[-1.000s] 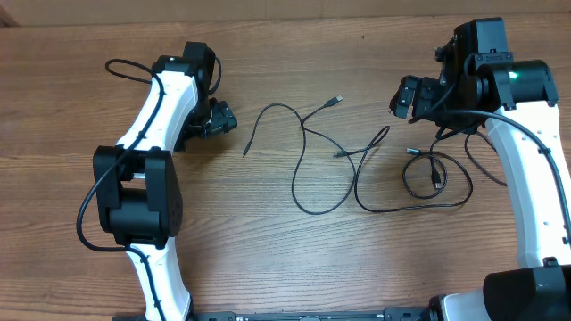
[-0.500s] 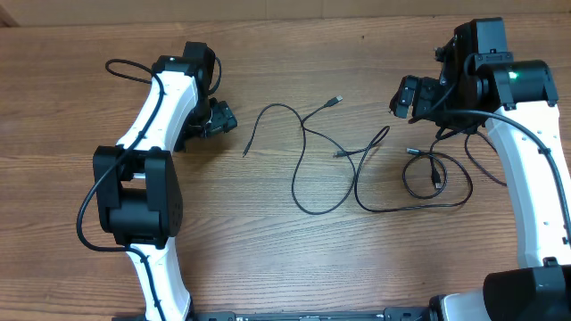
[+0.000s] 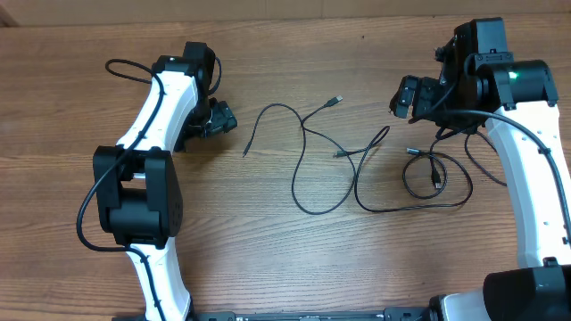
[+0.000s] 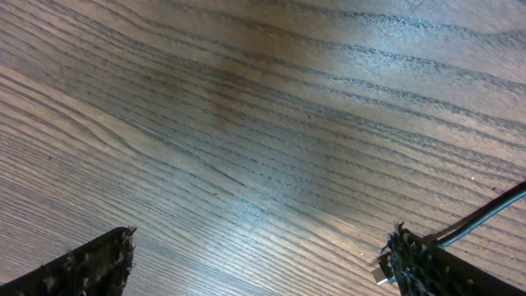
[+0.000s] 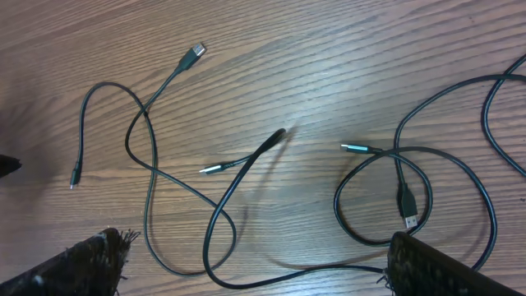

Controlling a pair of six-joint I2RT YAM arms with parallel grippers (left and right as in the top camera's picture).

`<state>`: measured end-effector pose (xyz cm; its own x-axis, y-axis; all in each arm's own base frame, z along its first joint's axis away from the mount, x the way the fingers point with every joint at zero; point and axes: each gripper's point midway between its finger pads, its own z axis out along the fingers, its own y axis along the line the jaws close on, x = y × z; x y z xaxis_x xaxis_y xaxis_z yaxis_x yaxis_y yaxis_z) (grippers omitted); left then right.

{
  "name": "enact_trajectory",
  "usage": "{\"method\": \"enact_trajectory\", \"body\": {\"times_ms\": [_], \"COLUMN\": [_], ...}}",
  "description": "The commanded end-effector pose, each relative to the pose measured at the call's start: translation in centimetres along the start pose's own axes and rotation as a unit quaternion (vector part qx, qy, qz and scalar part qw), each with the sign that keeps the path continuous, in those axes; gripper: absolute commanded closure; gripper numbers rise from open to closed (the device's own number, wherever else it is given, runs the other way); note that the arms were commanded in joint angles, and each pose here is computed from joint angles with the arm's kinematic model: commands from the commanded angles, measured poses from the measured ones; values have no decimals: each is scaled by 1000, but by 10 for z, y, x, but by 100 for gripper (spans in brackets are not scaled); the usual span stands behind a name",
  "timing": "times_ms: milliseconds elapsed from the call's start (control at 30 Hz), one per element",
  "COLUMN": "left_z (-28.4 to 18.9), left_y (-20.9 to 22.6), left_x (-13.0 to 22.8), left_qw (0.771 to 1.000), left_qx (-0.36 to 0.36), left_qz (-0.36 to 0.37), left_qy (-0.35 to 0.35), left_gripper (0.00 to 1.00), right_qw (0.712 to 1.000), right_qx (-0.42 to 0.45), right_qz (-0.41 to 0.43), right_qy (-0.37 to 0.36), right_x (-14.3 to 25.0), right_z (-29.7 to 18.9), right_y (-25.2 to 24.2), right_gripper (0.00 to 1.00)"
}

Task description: Untangle cables

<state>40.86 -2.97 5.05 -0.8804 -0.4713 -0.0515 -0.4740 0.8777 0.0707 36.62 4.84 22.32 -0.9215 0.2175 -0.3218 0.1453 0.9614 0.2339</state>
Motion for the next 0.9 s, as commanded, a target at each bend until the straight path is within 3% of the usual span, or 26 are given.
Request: {"method": "enact_trajectory", "body": {"times_ms": [0, 267, 533, 867], "left_z": [5, 5, 5, 5], "left_y": [3, 3, 3, 3], "left_x": [1, 1, 1, 1], "left_qw": [1000, 1000, 1000, 1000], "left_qx": [-11, -11, -11, -11], "left_qz": [0, 0, 0, 0], "left_qy": [1, 1, 1, 1], "left_gripper": [1, 0, 0, 0], "right_qw": [1000, 1000, 994, 991], "right_qx": [-1, -18, -113, -104], "right_qz": [2, 3, -6, -79], "right_qy": [3, 9, 12, 20], "right_x": [1, 3, 1, 16], "right_z": [4, 4, 0, 5], "right_y": [0, 6, 41, 65], "right_gripper": [0, 0, 0, 11]}}
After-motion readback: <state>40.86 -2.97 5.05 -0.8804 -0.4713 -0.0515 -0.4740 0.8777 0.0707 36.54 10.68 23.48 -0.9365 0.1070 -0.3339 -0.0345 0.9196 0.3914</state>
